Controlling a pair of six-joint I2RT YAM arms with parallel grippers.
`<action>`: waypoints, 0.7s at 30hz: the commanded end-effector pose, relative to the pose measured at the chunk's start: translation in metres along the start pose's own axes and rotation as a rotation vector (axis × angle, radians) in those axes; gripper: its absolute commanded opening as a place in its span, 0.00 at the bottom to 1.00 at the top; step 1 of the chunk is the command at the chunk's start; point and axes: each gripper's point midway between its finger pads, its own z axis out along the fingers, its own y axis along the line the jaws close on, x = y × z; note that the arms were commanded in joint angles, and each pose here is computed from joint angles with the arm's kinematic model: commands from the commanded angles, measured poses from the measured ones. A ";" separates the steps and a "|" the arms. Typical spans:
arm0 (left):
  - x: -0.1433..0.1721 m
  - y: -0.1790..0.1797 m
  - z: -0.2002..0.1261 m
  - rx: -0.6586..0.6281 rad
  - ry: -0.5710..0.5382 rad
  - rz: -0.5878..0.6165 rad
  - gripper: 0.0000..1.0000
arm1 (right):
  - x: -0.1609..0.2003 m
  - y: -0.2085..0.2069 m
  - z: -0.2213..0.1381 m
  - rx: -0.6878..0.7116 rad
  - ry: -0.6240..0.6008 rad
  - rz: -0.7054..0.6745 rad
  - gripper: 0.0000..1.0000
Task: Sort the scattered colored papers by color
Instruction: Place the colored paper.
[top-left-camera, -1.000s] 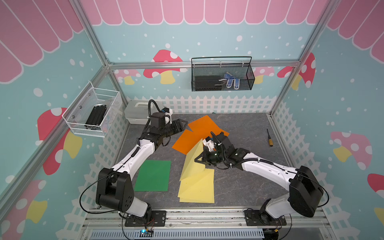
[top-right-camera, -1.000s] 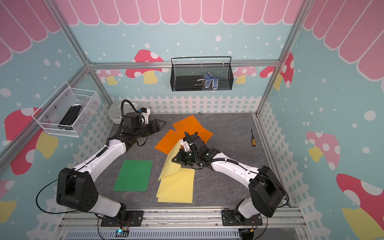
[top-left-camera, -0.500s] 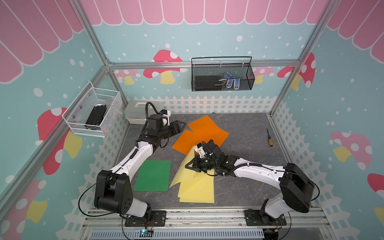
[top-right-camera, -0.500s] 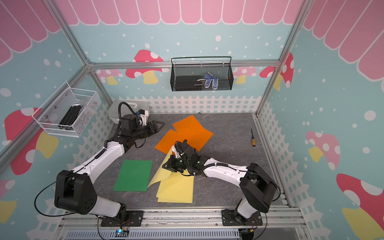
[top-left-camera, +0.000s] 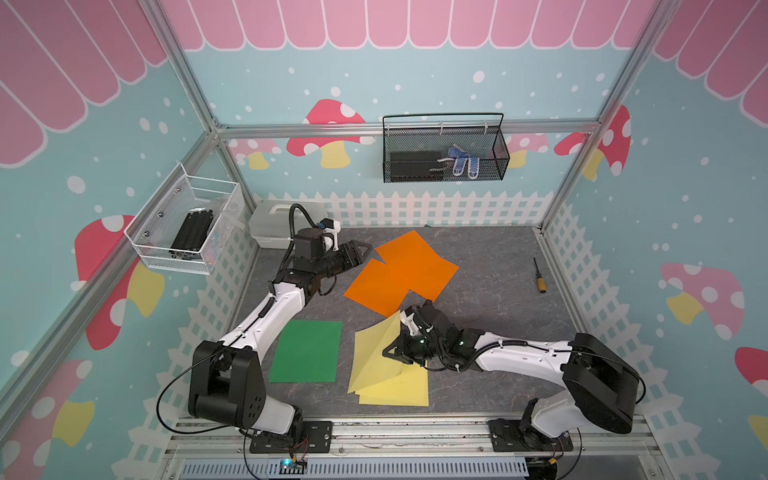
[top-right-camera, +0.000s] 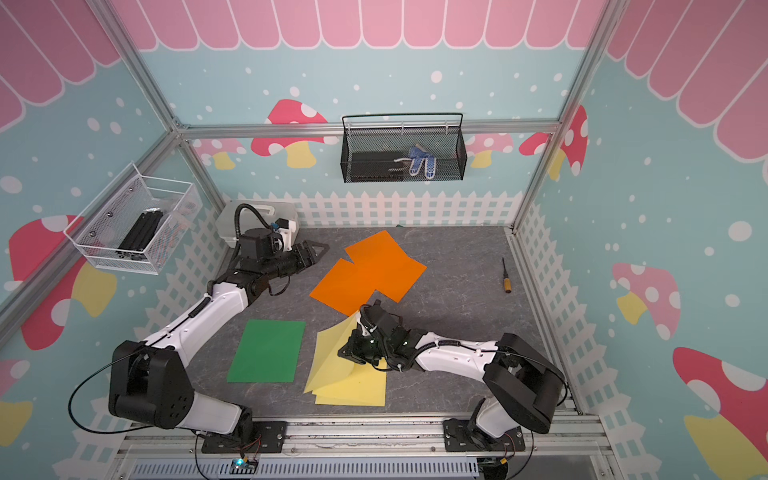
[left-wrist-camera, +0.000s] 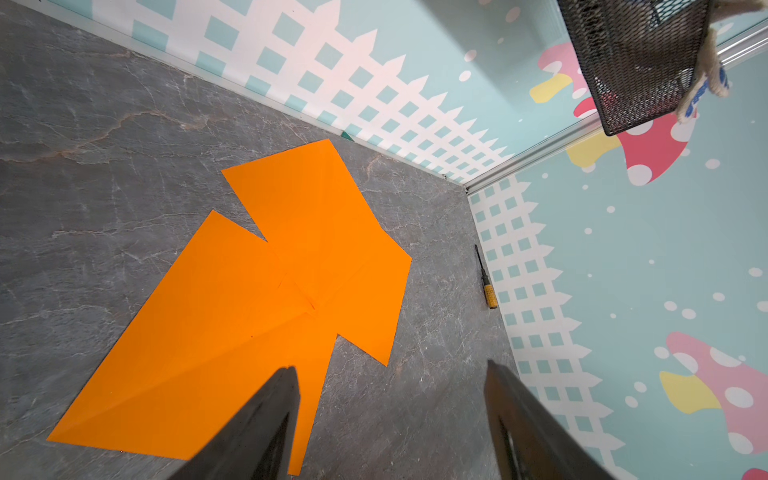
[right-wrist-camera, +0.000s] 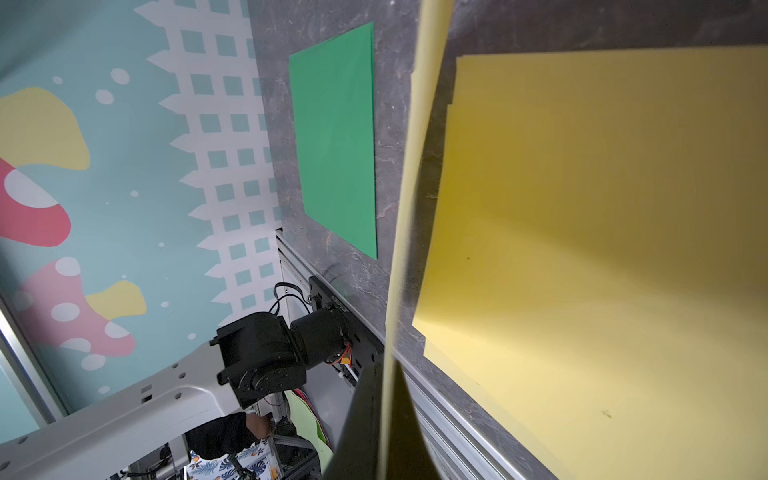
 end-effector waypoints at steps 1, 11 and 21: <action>-0.004 -0.004 -0.002 0.023 -0.011 0.009 0.73 | -0.001 0.001 -0.003 -0.033 -0.035 0.032 0.00; -0.001 -0.002 0.000 0.021 -0.001 0.006 0.73 | 0.001 -0.027 -0.004 -0.017 -0.078 0.093 0.00; 0.002 0.000 0.003 0.024 0.012 -0.003 0.73 | 0.003 -0.039 -0.011 -0.006 -0.103 0.120 0.00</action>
